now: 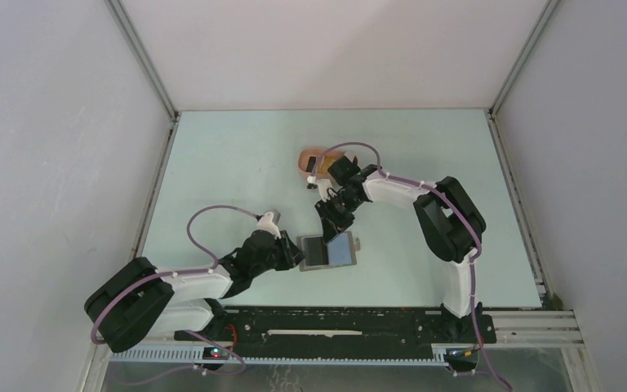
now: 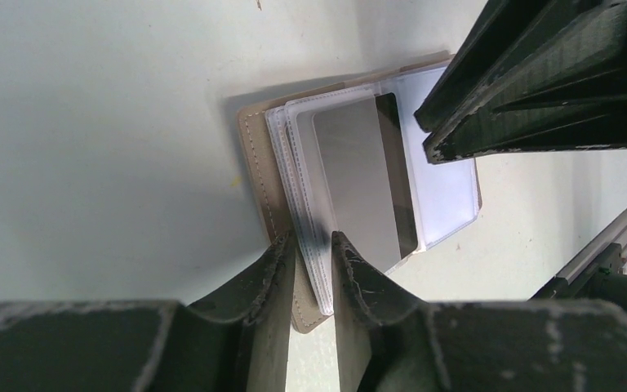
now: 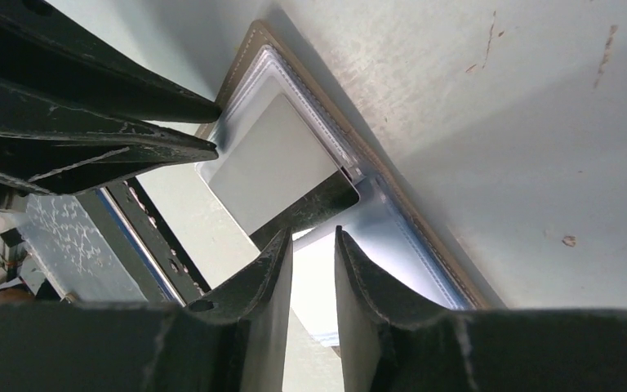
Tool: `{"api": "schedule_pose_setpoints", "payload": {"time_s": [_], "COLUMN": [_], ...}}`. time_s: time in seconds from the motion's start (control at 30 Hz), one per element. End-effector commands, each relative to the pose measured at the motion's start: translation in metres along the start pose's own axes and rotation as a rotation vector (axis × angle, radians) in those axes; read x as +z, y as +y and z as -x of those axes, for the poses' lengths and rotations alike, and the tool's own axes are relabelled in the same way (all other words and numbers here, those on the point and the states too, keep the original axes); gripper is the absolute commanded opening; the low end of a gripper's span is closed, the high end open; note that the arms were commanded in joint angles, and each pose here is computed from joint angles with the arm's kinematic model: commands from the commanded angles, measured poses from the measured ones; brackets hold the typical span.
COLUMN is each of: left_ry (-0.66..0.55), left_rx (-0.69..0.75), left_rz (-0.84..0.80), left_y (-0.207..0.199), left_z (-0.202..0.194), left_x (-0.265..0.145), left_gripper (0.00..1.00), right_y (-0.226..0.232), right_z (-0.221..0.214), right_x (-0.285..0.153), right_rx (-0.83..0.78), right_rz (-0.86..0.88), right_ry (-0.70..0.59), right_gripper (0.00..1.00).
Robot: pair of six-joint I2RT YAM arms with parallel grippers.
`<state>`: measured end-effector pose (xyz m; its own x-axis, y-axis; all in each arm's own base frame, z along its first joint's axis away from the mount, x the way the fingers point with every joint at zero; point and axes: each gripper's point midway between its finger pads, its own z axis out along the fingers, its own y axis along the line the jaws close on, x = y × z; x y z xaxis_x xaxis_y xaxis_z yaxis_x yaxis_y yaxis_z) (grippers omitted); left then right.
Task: Put the credit cards into the card holder
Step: Insert the credit card into the card holder.
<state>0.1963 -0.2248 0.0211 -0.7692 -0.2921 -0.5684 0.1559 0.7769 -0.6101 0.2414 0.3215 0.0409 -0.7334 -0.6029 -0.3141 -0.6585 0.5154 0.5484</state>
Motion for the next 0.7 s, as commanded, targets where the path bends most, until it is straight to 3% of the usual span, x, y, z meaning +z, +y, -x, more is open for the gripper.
{"api": "schedule_pose_setpoints", "payload": {"time_s": [0.0, 0.37, 0.67], "left_ry": [0.07, 0.098, 0.102], "left_rx": [0.015, 0.016, 0.009], "left_rz": [0.045, 0.011, -0.009], "left_y": [0.016, 0.011, 0.008], "left_z": [-0.019, -0.025, -0.026], "left_x": [-0.006, -0.007, -0.007], "left_gripper": [0.29, 0.32, 0.33], "right_y": [0.005, 0.006, 0.025], "right_z": [-0.004, -0.004, 0.002], "right_x": [0.011, 0.023, 0.029], "right_rx": [0.003, 0.041, 0.068], "right_rz": [0.014, 0.048, 0.16], "right_ry": [0.034, 0.054, 0.055], "right_gripper": [0.33, 0.35, 0.21]}}
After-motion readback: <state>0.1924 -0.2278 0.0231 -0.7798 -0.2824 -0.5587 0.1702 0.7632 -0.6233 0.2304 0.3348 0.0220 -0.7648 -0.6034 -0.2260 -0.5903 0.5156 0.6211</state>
